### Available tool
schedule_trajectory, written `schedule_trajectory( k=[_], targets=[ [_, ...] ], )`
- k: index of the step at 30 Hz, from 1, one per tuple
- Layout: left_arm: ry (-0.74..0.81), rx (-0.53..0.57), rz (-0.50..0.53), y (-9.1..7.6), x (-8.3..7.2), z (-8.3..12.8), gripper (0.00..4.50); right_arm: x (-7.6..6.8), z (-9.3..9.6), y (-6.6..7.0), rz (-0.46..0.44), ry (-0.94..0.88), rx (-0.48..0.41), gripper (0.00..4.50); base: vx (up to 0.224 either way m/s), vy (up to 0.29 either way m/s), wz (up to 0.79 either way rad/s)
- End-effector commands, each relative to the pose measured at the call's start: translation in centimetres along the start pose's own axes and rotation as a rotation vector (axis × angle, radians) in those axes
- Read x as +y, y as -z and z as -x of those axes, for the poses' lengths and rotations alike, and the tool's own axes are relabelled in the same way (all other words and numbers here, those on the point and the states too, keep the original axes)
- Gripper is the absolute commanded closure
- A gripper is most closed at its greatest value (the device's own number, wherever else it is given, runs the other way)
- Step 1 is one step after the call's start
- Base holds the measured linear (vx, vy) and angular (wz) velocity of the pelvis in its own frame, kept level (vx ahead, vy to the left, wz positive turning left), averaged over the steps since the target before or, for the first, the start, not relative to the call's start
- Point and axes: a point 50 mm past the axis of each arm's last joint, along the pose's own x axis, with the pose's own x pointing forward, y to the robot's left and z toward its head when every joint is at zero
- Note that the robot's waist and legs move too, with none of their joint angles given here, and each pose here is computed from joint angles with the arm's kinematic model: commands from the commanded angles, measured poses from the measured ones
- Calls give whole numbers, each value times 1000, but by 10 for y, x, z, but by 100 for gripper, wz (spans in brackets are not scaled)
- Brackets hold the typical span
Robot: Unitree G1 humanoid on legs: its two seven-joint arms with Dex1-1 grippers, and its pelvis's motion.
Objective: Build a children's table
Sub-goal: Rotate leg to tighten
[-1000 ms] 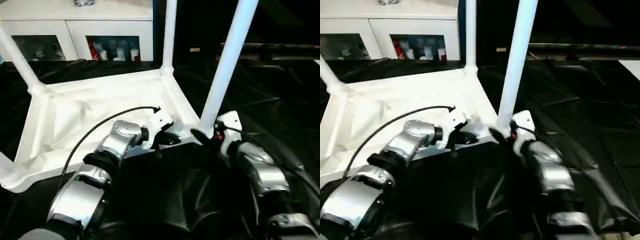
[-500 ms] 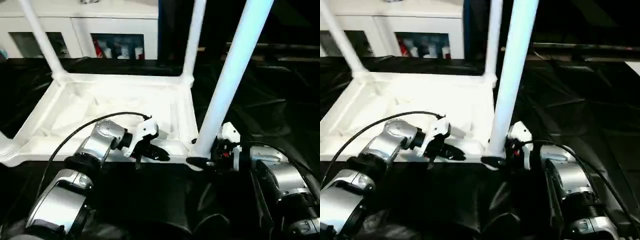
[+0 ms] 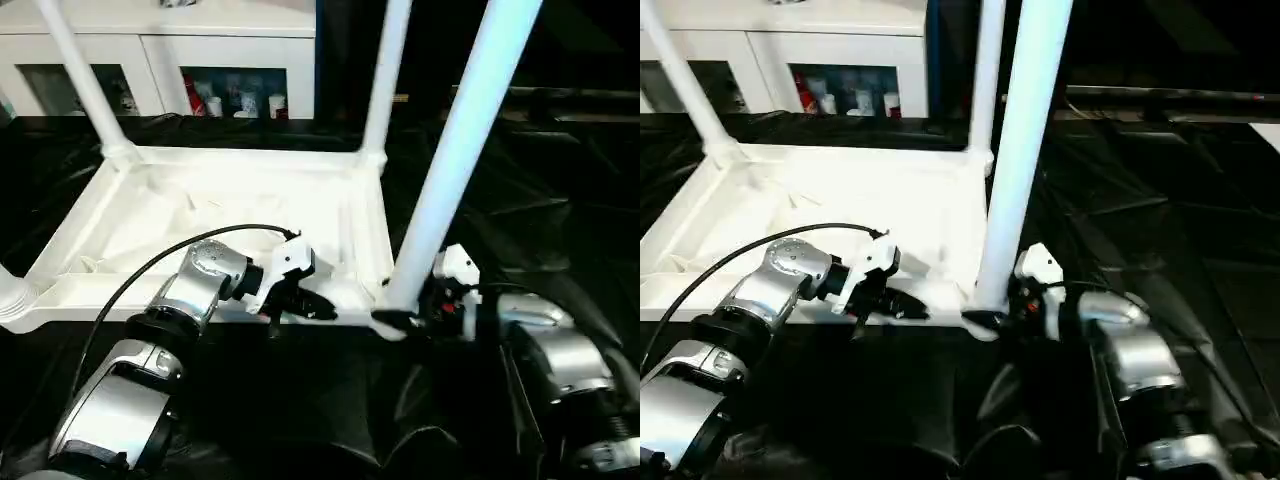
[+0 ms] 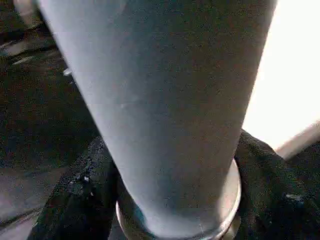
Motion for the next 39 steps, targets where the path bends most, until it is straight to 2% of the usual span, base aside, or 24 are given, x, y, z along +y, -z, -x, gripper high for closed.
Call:
schedule_trajectory(
  k=[1,4,6,7,10,13,14,17,20,22,25,28,30,31,33,37,39],
  targets=[
    [-87,-54,-10,-15,7,-11,450,-6,-5,14,-23,159,65,179,0,0,0],
    [-152,-77,14,-21,9,-23,450,-10,-12,19,-91,307,54,180,0,0,0],
    [-198,-96,44,-29,7,-43,450,-8,-26,22,-164,429,36,180,0,0,0],
    [-198,-96,44,-29,7,-43,450,-8,-26,22,-164,429,36,180,0,0,0],
    [-166,-124,56,-41,-1,-65,450,3,-49,15,-126,446,32,180,0,0,0],
    [-155,-130,51,-44,-3,-70,450,8,-55,12,-105,416,23,180,0,0,0],
    [-152,-131,49,-45,-3,-70,450,8,-56,10,-102,404,6,124,0,0,0],
    [-139,-123,41,-40,-1,-62,450,6,-51,3,-74,351,-49,104,0,0,0],
    [-103,-114,32,-34,-1,-53,450,8,-45,-2,-28,250,-57,73,0,0,0],
    [-87,-109,25,-32,-1,-49,450,10,-42,-2,-10,193,-54,73,0,0,0],
    [22,-78,1,-21,-5,-34,450,13,-27,-2,46,51,-21,73,0,0,0],
    [83,-53,-23,-13,-7,-19,450,11,-12,-1,52,-35,-4,73,0,0,0],
    [93,-51,-26,-12,-8,-17,450,11,-10,-1,52,-54,-1,73,0,0,0],
    [118,-41,-28,-8,-7,-7,450,10,1,1,62,-120,32,73,0,0,0],
    [136,-33,-27,-7,-7,2,450,9,10,2,66,-165,58,73,0,0,0],
    [151,-19,-26,-5,-6,13,450,7,19,3,63,-192,85,73,0,0,0],
    [150,-17,-29,-5,-6,14,450,6,19,2,64,-188,82,88,0,0,0]
  ],
)
